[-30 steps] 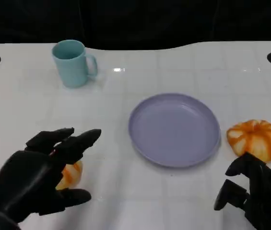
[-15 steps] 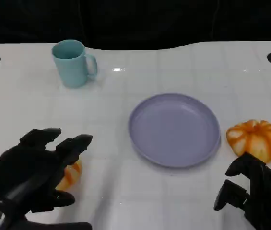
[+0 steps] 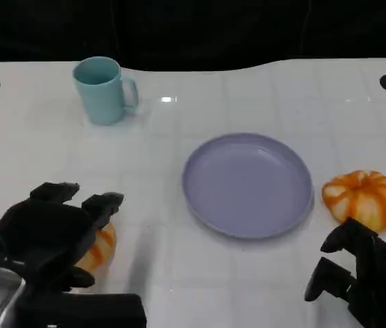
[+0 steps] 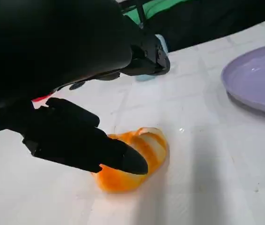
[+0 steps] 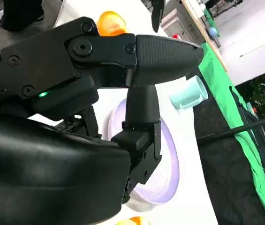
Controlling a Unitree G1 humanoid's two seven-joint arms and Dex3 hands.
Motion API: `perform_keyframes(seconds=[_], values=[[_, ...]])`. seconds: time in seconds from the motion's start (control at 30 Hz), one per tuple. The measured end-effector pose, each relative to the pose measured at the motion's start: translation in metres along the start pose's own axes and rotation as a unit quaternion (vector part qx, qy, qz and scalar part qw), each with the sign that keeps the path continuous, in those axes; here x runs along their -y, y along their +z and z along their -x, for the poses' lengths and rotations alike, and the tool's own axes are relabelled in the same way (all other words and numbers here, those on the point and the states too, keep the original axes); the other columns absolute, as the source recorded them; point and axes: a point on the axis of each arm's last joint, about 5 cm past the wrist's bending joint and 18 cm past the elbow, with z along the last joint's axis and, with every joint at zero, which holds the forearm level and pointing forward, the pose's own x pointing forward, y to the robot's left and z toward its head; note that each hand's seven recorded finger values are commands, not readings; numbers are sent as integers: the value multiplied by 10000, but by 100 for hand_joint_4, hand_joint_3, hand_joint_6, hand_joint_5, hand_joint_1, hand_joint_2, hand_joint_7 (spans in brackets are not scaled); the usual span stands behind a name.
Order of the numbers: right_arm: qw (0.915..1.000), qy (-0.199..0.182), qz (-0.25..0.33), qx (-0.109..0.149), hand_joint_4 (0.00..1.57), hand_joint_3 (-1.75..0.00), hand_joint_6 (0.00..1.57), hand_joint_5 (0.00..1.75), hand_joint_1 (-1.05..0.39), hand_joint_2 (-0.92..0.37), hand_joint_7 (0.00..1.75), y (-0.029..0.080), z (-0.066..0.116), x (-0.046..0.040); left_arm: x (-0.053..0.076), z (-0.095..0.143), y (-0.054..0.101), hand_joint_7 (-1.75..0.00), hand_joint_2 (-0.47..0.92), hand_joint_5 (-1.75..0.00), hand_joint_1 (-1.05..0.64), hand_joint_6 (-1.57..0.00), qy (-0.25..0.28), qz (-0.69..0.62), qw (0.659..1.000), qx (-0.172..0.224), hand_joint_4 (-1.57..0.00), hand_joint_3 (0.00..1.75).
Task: Grasp the bread from the table and place it into the plate.
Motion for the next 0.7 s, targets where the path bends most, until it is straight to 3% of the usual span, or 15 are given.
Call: perform_keyframes(seconds=[0.7], values=[[10000,63,17,-5,67,-49,48,175,-48,-92,170,2,19,6,217,-374,-120,0,82,-14,-49,-12,-709,-17,9972,-217,-4,0]])
